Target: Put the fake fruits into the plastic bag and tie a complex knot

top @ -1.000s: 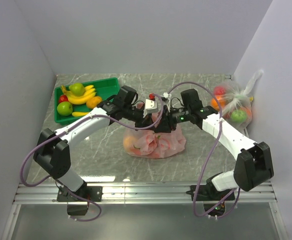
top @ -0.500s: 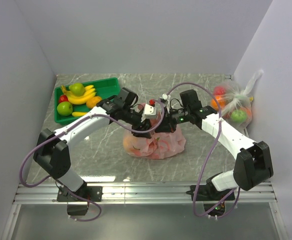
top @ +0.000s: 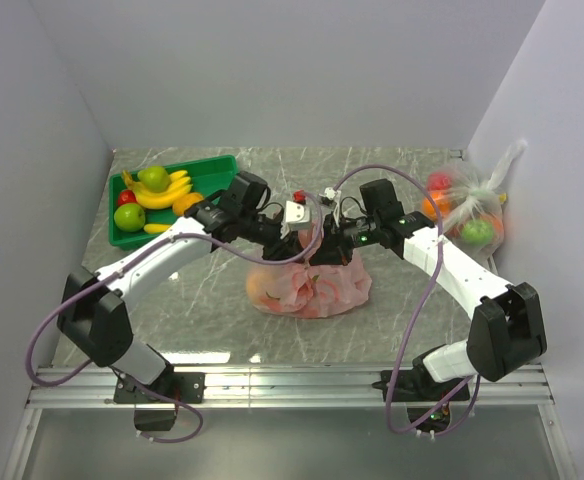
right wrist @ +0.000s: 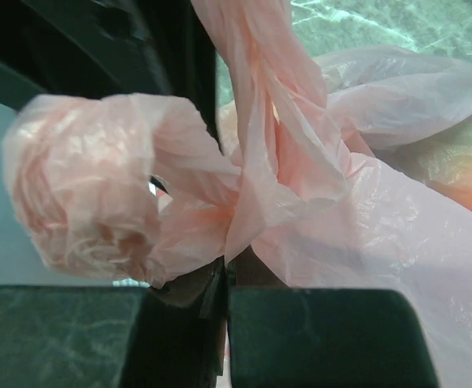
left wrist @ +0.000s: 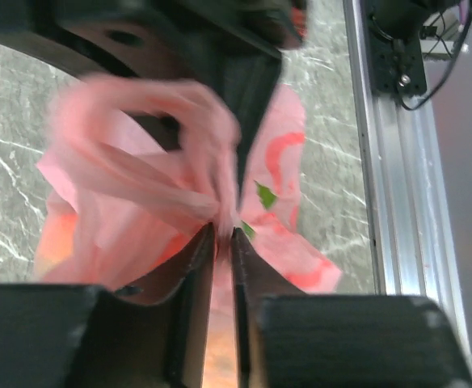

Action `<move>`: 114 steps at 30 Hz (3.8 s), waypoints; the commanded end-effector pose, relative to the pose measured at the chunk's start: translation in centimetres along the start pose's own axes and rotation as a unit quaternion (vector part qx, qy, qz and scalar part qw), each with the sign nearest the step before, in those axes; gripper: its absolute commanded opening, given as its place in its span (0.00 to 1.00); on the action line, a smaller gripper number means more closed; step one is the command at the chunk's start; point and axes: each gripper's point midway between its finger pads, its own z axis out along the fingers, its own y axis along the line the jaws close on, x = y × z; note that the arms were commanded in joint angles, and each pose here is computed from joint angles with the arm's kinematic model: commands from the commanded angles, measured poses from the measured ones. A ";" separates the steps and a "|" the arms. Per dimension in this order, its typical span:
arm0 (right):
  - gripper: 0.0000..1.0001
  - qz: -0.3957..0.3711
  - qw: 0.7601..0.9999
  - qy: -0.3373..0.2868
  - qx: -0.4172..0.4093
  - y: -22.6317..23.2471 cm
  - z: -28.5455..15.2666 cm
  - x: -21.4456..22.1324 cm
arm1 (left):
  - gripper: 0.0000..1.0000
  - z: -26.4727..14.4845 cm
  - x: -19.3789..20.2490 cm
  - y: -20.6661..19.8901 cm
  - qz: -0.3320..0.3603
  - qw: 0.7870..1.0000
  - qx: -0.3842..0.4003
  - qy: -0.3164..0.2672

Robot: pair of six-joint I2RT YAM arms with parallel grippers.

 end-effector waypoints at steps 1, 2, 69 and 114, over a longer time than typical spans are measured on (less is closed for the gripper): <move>0.00 -0.022 0.999 -0.017 -0.018 1.0 -0.3 -1.3 | 0.19 0.8 -2.3 1.4 -0.007 0.999 -0.001 -0.032; 0.03 -0.022 0.999 -0.016 -0.020 1.1 -0.3 -1.3 | 0.16 1.0 -2.3 1.6 -0.011 0.999 -0.002 -0.032; 0.00 -0.115 0.992 0.036 -0.026 0.6 -0.2 -0.7 | 0.05 -7.7 -5.8 3.7 0.061 0.998 -0.005 -0.020; 0.12 0.361 0.904 -0.229 0.009 4.5 0.2 -3.9 | 0.00 6.1 2.8 1.5 -0.370 0.908 -0.178 -0.080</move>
